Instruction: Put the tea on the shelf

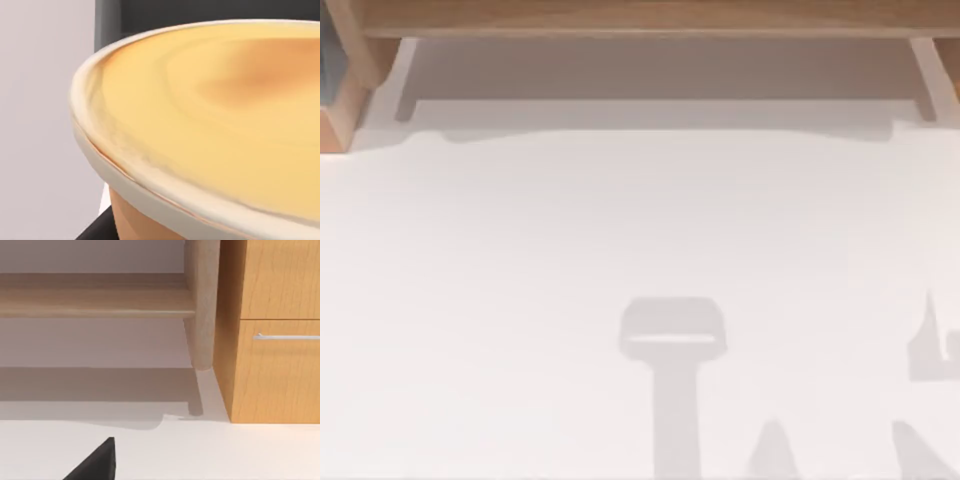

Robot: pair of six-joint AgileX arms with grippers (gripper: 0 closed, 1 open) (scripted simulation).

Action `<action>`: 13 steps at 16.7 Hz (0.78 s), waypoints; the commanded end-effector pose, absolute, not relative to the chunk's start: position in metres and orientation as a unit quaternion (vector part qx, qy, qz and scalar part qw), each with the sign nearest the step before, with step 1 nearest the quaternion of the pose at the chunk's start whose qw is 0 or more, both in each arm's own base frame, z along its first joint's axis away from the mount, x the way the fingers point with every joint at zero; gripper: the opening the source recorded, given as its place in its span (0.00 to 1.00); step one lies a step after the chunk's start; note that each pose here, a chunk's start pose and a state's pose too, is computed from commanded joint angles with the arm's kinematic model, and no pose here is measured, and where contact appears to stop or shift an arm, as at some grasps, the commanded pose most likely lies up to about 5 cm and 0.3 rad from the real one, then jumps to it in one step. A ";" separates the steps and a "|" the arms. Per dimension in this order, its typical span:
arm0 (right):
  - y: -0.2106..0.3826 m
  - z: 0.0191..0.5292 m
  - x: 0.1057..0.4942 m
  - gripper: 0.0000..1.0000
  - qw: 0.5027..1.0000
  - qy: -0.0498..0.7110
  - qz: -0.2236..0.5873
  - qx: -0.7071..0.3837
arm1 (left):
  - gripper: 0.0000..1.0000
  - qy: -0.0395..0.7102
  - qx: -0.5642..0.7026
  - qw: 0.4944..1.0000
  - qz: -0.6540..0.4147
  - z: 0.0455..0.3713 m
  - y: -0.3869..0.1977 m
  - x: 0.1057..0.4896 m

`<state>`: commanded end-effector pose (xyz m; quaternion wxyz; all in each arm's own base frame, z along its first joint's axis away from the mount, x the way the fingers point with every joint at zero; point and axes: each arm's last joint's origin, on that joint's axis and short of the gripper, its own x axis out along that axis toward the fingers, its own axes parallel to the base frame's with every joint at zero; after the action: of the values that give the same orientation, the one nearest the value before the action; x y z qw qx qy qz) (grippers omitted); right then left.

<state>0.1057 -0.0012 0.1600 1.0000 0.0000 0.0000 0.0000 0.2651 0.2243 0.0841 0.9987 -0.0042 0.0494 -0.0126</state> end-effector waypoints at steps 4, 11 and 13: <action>-0.001 0.160 0.106 1.00 1.000 0.000 0.000 0.000 | 0.00 0.043 0.003 0.999 -0.016 0.088 0.223 0.269; -0.001 0.160 0.106 1.00 1.000 0.000 0.000 0.000 | 0.00 0.032 0.014 0.989 -0.141 0.123 0.124 0.336; -0.001 0.160 0.106 1.00 1.000 0.000 0.000 0.000 | 0.00 0.038 0.011 0.980 -0.195 0.132 0.071 0.355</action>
<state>0.1057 -0.0012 0.1600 1.0000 0.0000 0.0000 0.0000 0.3545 0.0713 0.1323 0.9801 0.0106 0.0375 -0.1949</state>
